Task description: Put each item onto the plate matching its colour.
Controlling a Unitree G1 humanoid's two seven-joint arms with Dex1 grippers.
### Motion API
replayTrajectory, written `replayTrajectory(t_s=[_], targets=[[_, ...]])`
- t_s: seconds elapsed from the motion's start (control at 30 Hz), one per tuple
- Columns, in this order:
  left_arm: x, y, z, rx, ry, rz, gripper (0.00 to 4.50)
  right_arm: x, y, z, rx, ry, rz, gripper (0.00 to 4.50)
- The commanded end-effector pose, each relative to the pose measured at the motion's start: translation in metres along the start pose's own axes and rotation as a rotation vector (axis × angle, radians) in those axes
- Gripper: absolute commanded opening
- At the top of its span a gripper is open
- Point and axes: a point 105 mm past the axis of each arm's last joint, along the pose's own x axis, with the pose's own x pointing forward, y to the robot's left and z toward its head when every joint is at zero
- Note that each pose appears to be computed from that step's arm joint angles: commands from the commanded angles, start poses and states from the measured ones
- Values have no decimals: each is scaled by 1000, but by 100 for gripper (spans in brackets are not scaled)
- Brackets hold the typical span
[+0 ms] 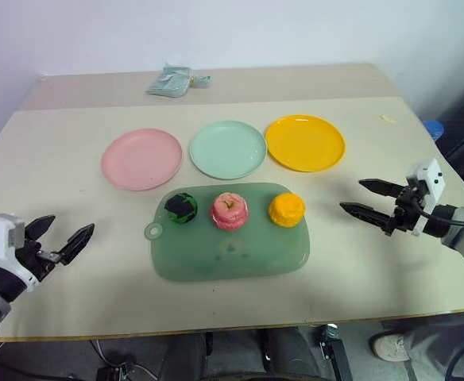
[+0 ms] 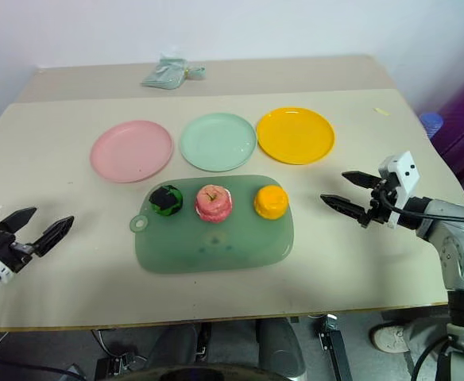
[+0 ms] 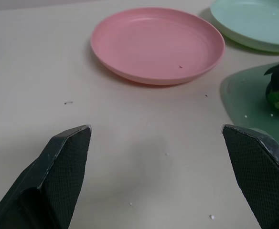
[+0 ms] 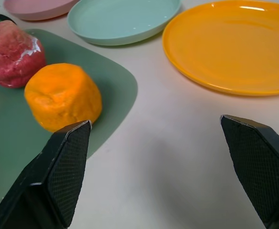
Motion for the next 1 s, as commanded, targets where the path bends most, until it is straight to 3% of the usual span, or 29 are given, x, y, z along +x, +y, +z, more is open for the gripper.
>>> replayTrajectory(t_s=[0.03, 0.63, 0.87, 1.0], targets=[[-4, -3, 11, 24, -38, 16, 450, 5, 0, 12, -46, -36, 13, 440], [18, -14, 23, -48, -101, -38, 450, 21, 5, 23, -51, -135, -89, 440], [42, -26, 39, -46, -122, -184, 450, 14, 28, 39, -99, -154, -49, 440], [58, -63, 54, -10, -128, -402, 450, 16, 58, 51, -114, -174, 73, 440]])
